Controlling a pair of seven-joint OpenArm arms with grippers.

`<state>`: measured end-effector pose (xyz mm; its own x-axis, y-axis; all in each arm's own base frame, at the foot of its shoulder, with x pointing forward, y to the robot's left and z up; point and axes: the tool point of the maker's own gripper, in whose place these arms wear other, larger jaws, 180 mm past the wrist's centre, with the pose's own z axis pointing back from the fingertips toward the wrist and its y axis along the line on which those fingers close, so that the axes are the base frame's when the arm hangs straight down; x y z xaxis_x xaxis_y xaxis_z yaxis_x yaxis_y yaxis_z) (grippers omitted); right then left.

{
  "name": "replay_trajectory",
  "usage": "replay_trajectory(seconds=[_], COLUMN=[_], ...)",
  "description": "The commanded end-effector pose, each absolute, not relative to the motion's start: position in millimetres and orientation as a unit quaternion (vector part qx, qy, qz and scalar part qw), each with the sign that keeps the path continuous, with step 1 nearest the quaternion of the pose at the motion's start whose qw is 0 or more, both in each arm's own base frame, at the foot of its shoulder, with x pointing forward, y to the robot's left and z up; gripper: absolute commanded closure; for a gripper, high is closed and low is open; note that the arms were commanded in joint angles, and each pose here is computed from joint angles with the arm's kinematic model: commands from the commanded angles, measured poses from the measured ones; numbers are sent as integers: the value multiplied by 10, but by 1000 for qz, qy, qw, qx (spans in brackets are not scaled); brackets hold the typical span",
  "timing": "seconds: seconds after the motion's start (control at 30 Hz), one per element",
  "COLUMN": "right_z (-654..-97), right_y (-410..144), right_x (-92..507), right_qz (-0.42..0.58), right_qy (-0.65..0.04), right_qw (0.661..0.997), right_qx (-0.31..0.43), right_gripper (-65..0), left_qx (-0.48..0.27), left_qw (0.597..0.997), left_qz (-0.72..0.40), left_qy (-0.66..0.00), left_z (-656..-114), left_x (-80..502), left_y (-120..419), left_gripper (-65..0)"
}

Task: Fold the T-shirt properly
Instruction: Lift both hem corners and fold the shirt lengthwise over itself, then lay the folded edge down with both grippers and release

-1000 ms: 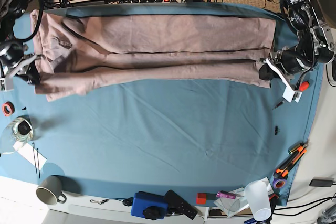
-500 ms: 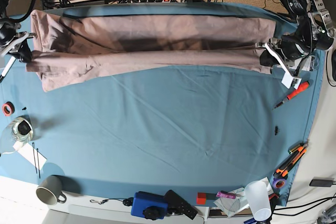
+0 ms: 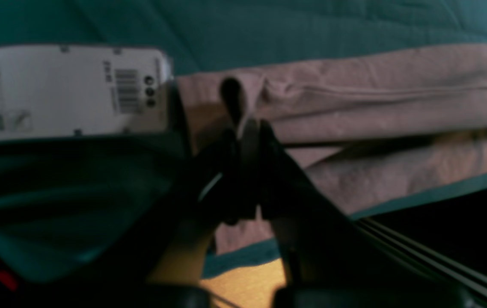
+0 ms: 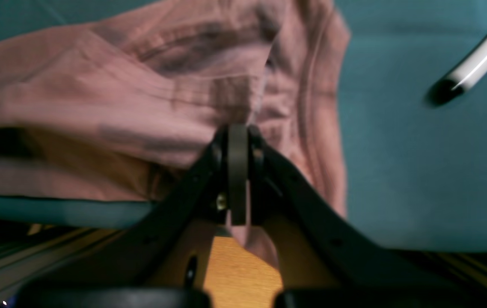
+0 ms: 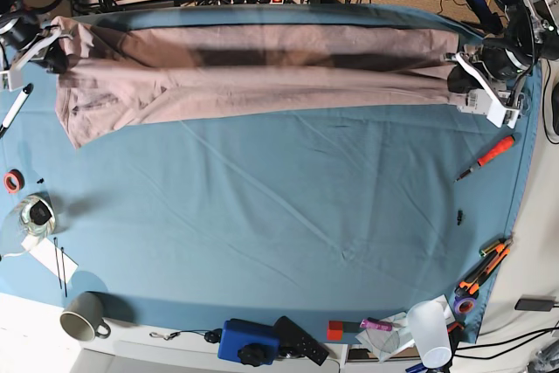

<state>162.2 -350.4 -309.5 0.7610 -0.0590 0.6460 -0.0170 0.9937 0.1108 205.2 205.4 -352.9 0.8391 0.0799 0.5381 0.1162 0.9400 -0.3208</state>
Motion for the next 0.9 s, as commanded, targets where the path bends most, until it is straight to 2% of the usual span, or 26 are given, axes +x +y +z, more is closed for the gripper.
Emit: replay_trajectory(seconds=[0.0, 0.37, 0.4, 0.5, 0.57, 0.77, 0.87], right_z=[-2988, -3121, -3133, -3150, -3131, -2981, -2855], right_y=[-3540, -3488, -3482, -3464, -3442, -3346, -3440], right_x=[1671, 1548, 1532, 1507, 1526, 1617, 1656], right_qz=[-7, -13, -13, -12, -11, -12, -25], right_qy=[-363, -329, -323, -315, -321, -362, -390], right_qw=[931, 943, 945, 947, 945, 926, 915], right_qx=[47, 54, 56, 60, 67, 105, 97], right_gripper=[0, 0, 0, -133, -177, -181, -181], left_qx=[-178, -190, -190, -191, -194, -186, -172], left_qw=[937, 944, 945, 946, 945, 937, 933], left_qz=[-17, -14, -14, -13, -13, -29, -38], left_qy=[-300, -270, -266, -261, -264, -295, -315], left_z=[-3435, -3528, -3543, -3565, -3549, -3380, -3284], left_x=[2104, 1918, 1890, 1840, 1849, 1938, 1992], left_y=[2037, 1996, 1996, 1991, 1980, 1944, 1948], left_gripper=[0, 0, -57, -271, -351, -361, -361])
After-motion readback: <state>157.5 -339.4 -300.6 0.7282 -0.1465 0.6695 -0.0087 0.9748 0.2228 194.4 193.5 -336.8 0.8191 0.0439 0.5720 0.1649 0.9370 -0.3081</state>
